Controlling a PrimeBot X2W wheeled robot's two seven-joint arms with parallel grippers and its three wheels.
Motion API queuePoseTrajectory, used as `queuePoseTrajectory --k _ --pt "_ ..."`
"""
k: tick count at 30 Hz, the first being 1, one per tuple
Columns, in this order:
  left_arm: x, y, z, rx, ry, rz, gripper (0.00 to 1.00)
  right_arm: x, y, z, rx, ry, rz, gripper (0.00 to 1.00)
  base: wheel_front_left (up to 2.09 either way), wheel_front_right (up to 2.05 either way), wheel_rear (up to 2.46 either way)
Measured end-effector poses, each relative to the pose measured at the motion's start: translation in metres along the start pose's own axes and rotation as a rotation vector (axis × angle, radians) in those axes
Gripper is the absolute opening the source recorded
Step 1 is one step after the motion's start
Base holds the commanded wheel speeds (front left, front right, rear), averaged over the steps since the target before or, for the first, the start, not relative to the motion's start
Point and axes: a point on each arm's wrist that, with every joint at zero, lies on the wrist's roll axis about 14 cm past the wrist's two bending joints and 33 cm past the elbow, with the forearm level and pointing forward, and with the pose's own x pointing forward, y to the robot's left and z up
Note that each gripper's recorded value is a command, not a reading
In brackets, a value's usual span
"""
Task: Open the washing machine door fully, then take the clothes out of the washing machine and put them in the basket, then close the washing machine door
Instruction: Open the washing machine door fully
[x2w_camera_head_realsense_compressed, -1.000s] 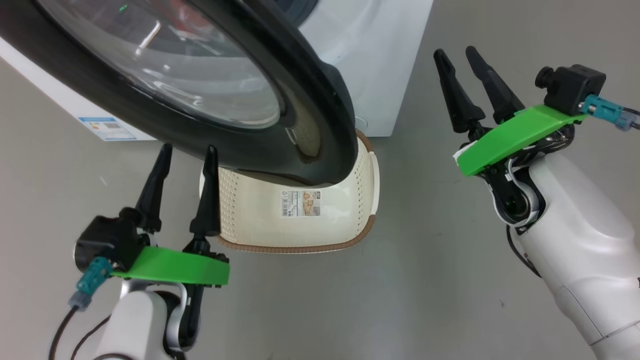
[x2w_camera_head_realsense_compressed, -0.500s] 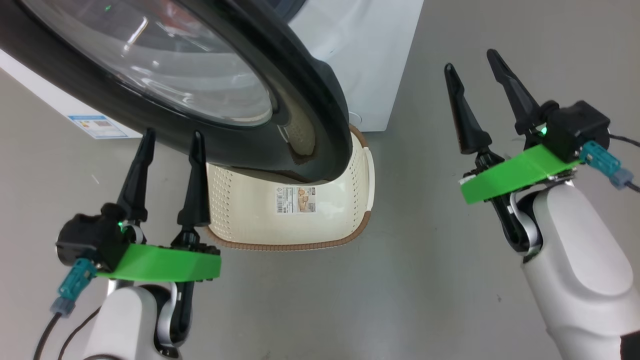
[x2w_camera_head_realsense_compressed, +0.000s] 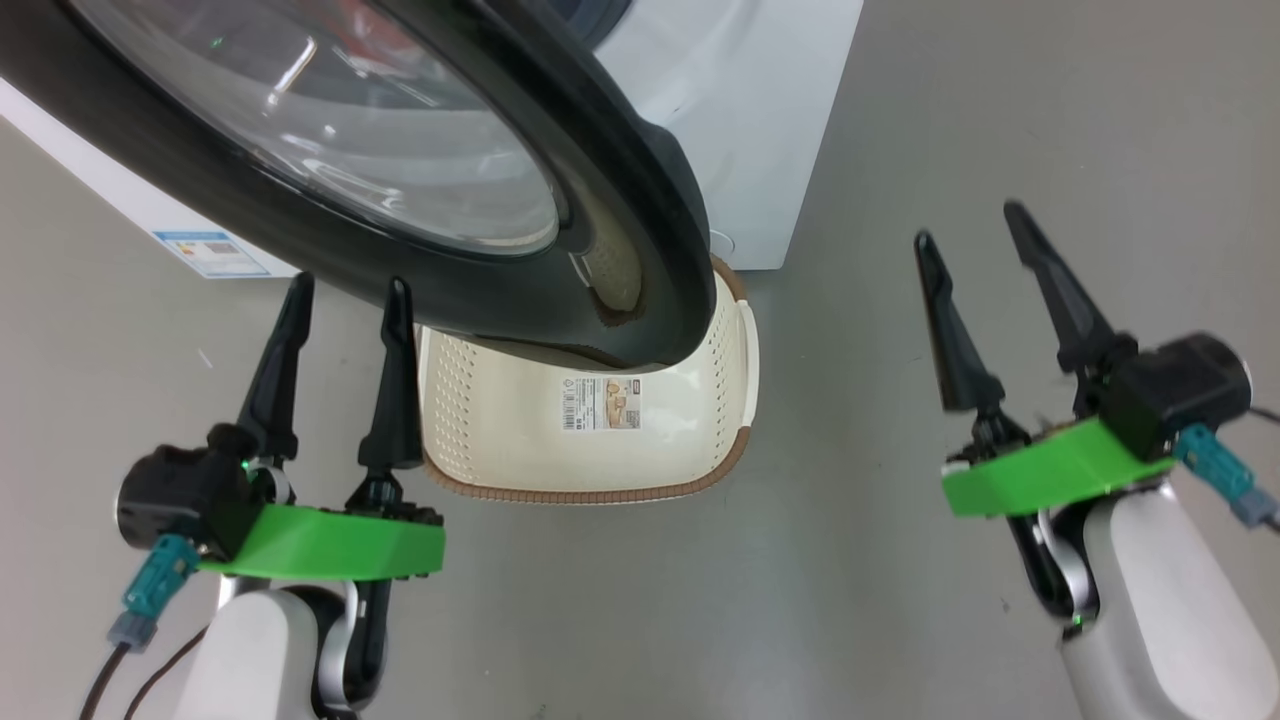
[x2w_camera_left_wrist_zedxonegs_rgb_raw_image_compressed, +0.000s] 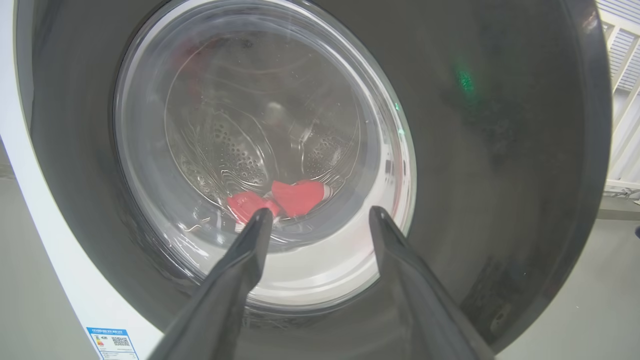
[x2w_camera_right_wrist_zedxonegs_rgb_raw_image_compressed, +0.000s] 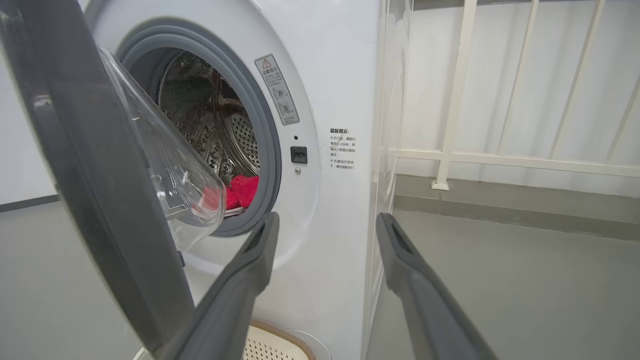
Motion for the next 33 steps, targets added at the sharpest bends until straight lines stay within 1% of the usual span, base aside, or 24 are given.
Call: queuePoseTrajectory --k 12,24,26,27,28,29,31,32,33 --pt "-0.001 -0.002 0.001 0.001 -0.001 -0.005 1.0 -0.019 0.004 -0.002 0.012 0.006 -0.001 1.0 0.0 0.0 0.0" --pt "-0.001 0.001 -0.003 0.011 0.009 0.001 1.0 -0.019 0.008 -0.008 0.03 0.019 0.009 1.0 0.0 0.0 0.0" --pt "-0.002 0.002 -0.003 0.011 0.01 0.003 1.0 -0.018 0.01 -0.01 0.036 0.025 0.012 0.42 0.0 0.0 0.0" --pt "-0.002 0.002 -0.004 0.012 0.011 0.004 1.0 -0.018 0.009 -0.011 0.059 0.028 0.005 0.1 0.0 0.0 0.0" --pt "-0.002 0.003 -0.004 0.012 0.014 0.005 1.0 -0.018 0.006 -0.013 0.107 0.028 -0.012 0.0 0.0 0.0 0.0" --pt "-0.003 0.003 -0.005 0.013 0.016 0.007 1.0 -0.018 0.002 -0.015 0.17 0.029 -0.034 0.0 0.0 0.0 0.0" --pt "-0.003 0.004 -0.005 0.014 0.017 0.008 1.0 -0.018 -0.002 -0.02 0.257 0.036 -0.065 0.0 0.0 0.0 0.0" --pt "-0.003 0.004 -0.005 0.014 0.017 0.008 1.0 -0.018 -0.002 -0.02 0.257 0.036 -0.065 0.0 0.0 0.0 0.0" --pt "-0.003 0.004 -0.005 0.014 0.017 0.009 1.0 -0.017 -0.004 -0.021 0.313 0.034 -0.08 0.0 0.0 0.0 0.0"
